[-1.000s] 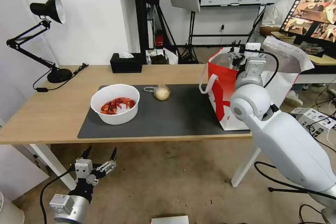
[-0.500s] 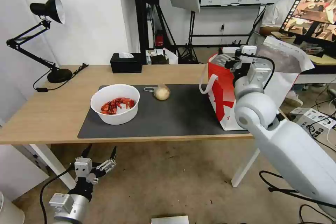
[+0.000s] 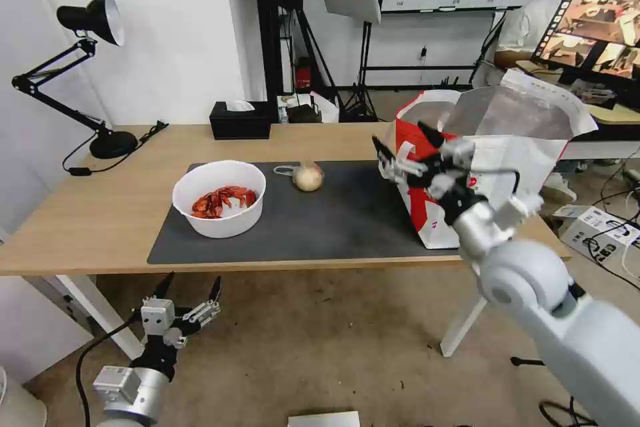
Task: Pick up the trash from the table and place it into the takeout bag.
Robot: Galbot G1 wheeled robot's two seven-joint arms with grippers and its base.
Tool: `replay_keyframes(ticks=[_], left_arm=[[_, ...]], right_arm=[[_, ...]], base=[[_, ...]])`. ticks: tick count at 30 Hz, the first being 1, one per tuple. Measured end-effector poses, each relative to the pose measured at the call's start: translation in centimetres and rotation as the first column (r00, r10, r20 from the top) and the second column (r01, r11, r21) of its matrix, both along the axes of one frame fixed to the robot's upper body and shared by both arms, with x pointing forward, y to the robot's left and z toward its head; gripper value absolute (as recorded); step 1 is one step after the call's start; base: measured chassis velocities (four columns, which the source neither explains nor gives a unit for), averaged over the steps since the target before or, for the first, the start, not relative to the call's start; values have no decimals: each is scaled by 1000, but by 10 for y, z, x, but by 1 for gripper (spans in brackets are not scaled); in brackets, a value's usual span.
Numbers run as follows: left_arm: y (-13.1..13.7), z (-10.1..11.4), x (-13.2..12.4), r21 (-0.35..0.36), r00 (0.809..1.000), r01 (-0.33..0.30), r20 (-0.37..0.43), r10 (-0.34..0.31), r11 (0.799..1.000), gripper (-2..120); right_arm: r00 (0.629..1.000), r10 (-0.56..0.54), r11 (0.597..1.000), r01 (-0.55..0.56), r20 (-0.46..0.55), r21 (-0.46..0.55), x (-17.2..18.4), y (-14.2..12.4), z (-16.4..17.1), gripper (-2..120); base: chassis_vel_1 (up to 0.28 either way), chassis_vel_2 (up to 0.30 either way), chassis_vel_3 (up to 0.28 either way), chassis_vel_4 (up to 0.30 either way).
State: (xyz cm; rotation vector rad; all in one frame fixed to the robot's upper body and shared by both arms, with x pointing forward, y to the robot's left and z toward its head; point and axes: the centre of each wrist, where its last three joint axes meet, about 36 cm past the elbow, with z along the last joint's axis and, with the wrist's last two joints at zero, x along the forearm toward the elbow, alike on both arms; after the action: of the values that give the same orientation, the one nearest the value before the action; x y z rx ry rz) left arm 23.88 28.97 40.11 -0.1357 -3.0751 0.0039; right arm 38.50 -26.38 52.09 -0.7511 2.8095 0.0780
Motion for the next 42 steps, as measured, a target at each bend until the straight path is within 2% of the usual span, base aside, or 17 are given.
replay_keyframes(ticks=[6, 11, 15, 19, 22, 26, 42], left_arm=[[-3, -1, -5, -4, 1000, -5, 4, 5, 1000, 100], [-3, -2, -6, -2, 1000, -5, 7, 5, 1000, 100], [0, -9, -8, 11, 1000, -8, -6, 8, 1000, 100], [0, -10, -9, 13, 1000, -10, -11, 10, 1000, 100], [-2, -13, -12, 18, 1000, -9, -18, 9, 1000, 100], [-3, -16, -13, 21, 1000, -6, -25, 7, 1000, 100], [-2, -16, -17, 22, 1000, 6, -24, -6, 1000, 100]], right_arm=[[998, -28, 999, 28, -50, -16, -39, -9, -42, 100], [995, -56, 998, 56, -79, -8, -60, -3, -68, 100], [982, -148, 989, 147, -117, -18, -86, 8, -105, 100], [972, -188, 982, 186, -143, -29, -99, 13, -122, 100], [956, -236, 972, 230, -177, -57, -116, 15, -148, 100], [948, -254, 967, 245, -190, -67, -123, 16, -158, 100], [941, -271, 962, 260, -201, -80, -133, 25, -163, 100]], base=[[0, 0, 0, 0], [0, 0, 0, 0], [0, 0, 0, 0], [0, 0, 0, 0], [0, 0, 0, 0], [0, 0, 0, 0], [0, 0, 0, 0]])
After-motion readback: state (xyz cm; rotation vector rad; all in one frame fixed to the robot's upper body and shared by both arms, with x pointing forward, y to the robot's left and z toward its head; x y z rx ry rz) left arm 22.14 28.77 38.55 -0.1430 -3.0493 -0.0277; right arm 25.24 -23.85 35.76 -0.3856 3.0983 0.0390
